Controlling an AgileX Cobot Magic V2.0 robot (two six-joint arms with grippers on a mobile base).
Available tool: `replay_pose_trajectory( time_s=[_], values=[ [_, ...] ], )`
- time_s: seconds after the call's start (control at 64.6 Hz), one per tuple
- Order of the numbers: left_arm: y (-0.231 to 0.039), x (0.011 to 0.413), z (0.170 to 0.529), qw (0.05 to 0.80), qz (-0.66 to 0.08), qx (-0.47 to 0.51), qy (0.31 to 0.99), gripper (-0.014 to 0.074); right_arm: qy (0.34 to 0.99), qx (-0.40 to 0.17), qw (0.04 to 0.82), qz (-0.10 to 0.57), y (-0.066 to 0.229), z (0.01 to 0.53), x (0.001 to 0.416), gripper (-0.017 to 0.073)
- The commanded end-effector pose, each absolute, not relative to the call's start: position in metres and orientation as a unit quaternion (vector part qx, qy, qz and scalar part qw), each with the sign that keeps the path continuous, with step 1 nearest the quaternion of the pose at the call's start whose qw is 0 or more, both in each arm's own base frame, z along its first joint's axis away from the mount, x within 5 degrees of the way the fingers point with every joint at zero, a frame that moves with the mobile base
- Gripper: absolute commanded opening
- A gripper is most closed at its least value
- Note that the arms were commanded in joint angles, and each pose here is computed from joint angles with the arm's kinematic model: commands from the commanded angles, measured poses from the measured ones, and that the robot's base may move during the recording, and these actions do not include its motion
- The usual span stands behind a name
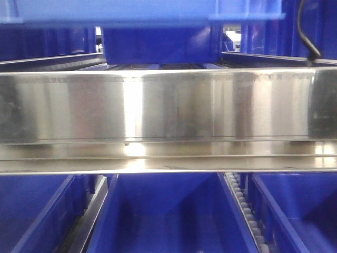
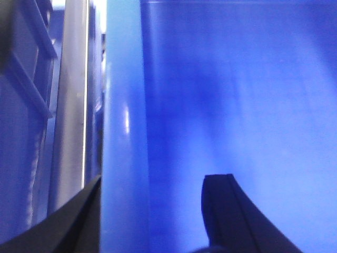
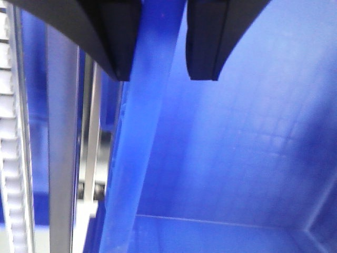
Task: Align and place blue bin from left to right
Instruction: 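Lift the blue bin and pull it off the shelf toward the robot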
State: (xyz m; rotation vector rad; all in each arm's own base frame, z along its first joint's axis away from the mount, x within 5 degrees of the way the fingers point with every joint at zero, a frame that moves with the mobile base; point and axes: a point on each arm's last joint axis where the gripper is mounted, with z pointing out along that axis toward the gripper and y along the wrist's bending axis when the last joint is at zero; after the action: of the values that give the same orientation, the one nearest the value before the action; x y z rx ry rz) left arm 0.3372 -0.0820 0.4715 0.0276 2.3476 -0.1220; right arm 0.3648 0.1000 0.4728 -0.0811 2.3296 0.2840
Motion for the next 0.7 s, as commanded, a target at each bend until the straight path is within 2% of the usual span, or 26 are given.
replay_pose_trajectory(
  time_s=[0.0, 0.217, 0.681],
  values=[
    [-0.081, 0.317, 0.498, 0.434, -0.071, 0.030, 0.898, -0.0111, 0.890, -0.032, 0.447, 0.080, 0.086, 0.495, 0.357, -0.0151],
    [-0.086, 0.315, 0.499, 0.428, -0.100, 0.034, 0.897, -0.0111, 0.890, -0.032, 0.448, 0.081, 0.086, 0.496, 0.356, -0.0151],
    [-0.095, 0.312, 0.499, 0.430, -0.092, 0.048, 0.897, -0.0111, 0.890, -0.032, 0.448, 0.081, 0.086, 0.496, 0.356, -0.0151]
  ],
)
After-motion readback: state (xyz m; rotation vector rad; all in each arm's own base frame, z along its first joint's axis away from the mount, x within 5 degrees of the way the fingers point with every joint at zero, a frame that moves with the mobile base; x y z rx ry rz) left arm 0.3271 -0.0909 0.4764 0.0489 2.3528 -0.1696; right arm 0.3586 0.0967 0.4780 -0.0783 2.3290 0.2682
